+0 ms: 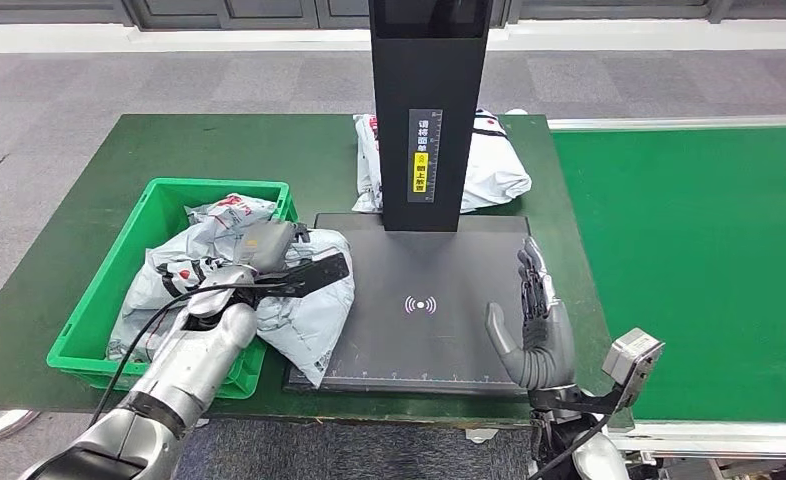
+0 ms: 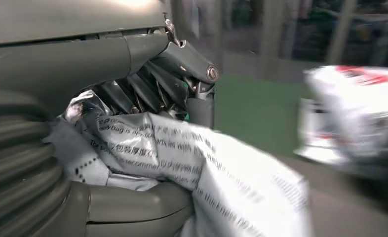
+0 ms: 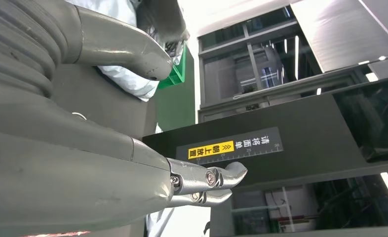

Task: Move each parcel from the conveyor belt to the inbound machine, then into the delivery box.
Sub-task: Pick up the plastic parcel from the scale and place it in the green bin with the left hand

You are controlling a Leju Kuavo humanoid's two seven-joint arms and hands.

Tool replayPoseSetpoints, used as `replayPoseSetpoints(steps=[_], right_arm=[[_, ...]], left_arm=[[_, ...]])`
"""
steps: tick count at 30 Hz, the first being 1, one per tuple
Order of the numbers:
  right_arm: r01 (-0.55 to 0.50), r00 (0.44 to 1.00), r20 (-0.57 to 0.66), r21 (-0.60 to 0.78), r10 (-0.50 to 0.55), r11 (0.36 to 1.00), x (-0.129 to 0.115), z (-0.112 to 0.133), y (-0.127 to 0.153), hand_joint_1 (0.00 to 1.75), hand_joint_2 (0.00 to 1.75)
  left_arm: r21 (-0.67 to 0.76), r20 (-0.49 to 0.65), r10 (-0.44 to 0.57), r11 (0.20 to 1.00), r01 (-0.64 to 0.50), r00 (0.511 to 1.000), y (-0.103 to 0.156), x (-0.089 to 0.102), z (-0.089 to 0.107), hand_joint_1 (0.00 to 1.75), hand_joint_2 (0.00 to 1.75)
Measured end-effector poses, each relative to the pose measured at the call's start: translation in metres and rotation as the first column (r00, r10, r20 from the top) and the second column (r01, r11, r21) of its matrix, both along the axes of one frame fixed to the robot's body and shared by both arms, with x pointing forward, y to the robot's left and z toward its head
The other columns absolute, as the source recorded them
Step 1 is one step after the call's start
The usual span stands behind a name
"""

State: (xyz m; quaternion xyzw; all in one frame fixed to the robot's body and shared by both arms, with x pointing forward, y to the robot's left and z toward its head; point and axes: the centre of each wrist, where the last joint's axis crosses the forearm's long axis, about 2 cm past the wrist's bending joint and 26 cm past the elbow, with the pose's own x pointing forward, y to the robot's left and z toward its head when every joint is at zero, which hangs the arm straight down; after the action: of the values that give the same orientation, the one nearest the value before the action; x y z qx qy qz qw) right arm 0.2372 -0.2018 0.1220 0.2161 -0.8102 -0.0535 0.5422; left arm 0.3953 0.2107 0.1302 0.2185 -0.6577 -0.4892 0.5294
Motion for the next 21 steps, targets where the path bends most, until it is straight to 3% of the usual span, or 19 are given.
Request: replayPoseSetpoints(steps=[2,4,6,12,16,21], right_arm=[[0.002,1.000,-0.004,0.003,-0.002,1.000,0.000,-0.001,-0.002,0.00,1.75],[0.006,1.000,-0.010,0.003,-0.005,1.000,-0.001,-0.002,-0.004,0.00,1.75],[0.008,1.000,-0.014,0.002,-0.008,1.000,-0.002,-0.003,-0.006,0.00,1.75],[0.009,1.000,-0.016,0.002,-0.009,1.000,-0.004,-0.004,-0.006,0.00,1.75],[0.018,0.999,-0.028,-0.003,-0.018,1.000,-0.010,-0.006,-0.011,0.00,1.75],[0.029,0.999,-0.034,-0.008,-0.029,1.000,-0.013,-0.005,-0.014,0.00,1.75]], left_arm=[[-0.224,-0.022,-0.062,0.973,0.056,0.998,-0.001,-0.006,0.002,1.75,1.75],[-0.446,-0.020,-0.124,0.889,0.102,0.992,-0.002,-0.012,0.008,1.75,1.75],[-0.569,-0.006,-0.160,0.813,0.128,0.987,-0.002,-0.015,0.014,1.75,1.75],[-0.641,0.011,-0.176,0.755,0.142,0.984,0.000,-0.016,0.020,1.75,1.75],[-0.815,0.096,-0.120,0.560,0.147,0.988,0.023,-0.020,0.040,1.75,1.75],[-0.862,0.119,-0.048,0.491,0.128,0.992,0.039,-0.021,0.046,1.75,1.75]])
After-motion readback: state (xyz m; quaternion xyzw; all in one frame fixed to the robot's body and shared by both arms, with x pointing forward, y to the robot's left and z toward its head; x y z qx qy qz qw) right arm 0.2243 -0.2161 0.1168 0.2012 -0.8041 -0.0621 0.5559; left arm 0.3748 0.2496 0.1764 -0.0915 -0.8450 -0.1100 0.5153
